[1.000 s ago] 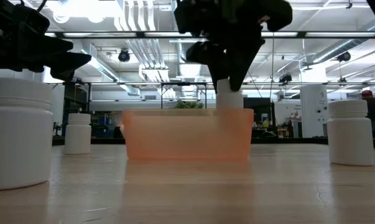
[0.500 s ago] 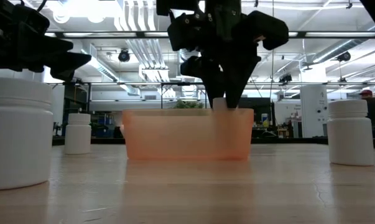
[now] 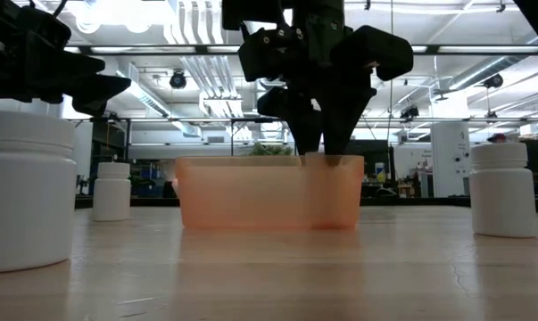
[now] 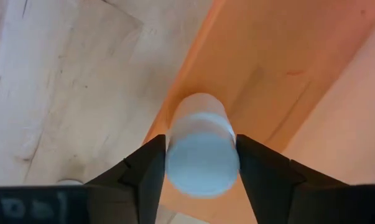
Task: Pick and place pill bottles into a basket
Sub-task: Put the white medicine bottle into the orange bin
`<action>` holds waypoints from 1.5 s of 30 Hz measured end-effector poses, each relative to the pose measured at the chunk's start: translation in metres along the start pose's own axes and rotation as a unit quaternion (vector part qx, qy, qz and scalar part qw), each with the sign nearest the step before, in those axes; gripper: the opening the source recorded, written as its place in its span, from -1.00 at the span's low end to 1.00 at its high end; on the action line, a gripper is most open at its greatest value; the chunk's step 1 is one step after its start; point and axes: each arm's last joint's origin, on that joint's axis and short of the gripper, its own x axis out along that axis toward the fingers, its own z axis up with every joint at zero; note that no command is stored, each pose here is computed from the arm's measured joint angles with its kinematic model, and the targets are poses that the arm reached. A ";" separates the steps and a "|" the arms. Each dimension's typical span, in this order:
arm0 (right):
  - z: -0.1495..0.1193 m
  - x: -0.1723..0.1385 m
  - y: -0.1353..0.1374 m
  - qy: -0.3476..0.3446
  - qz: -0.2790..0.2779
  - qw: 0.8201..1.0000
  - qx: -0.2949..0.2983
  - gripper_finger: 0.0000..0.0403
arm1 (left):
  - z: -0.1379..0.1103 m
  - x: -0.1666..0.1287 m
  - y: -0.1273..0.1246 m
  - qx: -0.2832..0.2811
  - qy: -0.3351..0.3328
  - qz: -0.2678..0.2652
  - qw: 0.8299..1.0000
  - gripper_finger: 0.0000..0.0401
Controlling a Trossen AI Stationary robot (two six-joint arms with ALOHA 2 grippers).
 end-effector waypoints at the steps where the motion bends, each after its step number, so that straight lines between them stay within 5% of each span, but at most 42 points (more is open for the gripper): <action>1: 0.000 0.000 0.000 0.000 0.000 1.000 0.000 -0.06 | 0.000 0.000 0.000 0.000 0.000 0.000 1.000 0.32; 20: -0.003 -0.006 0.001 0.001 -0.001 1.000 0.000 0.00 | 0.000 0.000 0.000 0.000 0.000 0.000 1.000 0.32; 34: -0.016 -0.047 0.006 -0.035 -0.011 0.999 0.026 0.00 | 0.000 0.000 0.000 0.000 0.000 0.000 1.000 0.32; 45: -0.022 -0.059 0.036 -0.005 0.000 0.998 0.065 0.00 | 0.000 0.000 0.000 0.000 0.000 0.000 1.000 0.32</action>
